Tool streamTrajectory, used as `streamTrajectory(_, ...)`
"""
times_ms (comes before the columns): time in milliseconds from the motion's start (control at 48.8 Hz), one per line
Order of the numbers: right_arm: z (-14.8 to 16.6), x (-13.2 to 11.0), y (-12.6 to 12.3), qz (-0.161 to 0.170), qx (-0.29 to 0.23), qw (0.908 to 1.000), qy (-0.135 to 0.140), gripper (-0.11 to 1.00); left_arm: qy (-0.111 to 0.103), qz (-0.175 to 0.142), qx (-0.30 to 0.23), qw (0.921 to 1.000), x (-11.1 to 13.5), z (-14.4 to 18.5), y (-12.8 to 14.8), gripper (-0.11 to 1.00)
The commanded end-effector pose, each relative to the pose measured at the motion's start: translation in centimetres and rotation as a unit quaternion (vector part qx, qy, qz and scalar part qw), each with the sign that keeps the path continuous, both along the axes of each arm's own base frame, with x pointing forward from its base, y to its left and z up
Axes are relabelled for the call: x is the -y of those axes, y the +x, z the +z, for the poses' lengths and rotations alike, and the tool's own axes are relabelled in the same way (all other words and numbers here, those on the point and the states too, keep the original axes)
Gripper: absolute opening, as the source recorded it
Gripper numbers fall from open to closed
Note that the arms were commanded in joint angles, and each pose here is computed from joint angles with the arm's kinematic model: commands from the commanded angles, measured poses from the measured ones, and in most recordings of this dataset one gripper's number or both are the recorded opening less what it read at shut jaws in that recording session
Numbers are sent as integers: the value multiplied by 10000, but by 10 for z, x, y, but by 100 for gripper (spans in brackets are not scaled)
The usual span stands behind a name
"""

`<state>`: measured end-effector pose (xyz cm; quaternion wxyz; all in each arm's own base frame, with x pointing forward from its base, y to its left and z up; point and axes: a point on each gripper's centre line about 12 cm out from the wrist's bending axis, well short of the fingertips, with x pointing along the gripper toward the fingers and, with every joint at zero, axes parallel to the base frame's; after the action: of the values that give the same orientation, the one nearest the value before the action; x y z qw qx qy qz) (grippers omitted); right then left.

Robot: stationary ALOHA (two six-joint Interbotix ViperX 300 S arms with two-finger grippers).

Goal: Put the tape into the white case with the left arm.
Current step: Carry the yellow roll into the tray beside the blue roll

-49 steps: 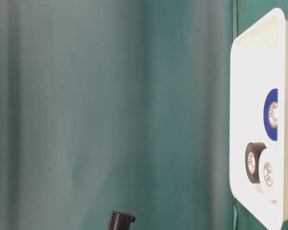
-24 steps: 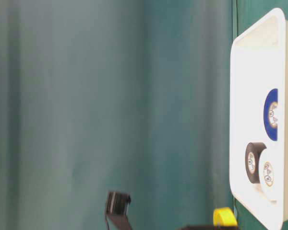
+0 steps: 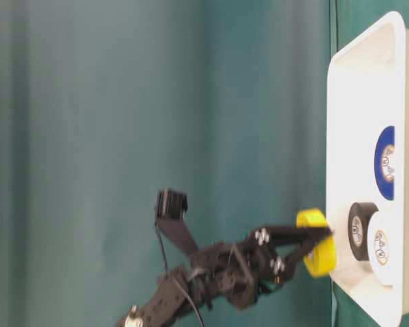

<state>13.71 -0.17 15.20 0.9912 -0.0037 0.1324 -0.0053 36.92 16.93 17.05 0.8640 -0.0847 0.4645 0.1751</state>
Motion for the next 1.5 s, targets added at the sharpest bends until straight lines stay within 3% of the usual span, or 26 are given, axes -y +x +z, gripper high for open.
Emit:
streamTrajectory(0,4,0,2,-2,69,10000,-7,-10,150,-41,311,9994,-5,20,18,26)
streamTrajectory(492,4,0,2,-5,77,10000,0,-10,287,-244,536,9979,-13,23,70,26)
streamTrajectory(1025,4,0,2,-2,77,10000,-7,-10,260,-276,439,9983,-12,14,71,26)
streamTrajectory(1230,4,0,2,-5,77,10000,0,-10,254,-268,425,9984,-12,13,69,80)
streamTrajectory(1312,3,0,2,-5,69,10000,0,-10,251,-272,435,9984,-11,14,69,72)
streamTrajectory(1476,3,0,2,-5,69,10000,0,-10,251,-276,418,9984,-11,13,68,72)
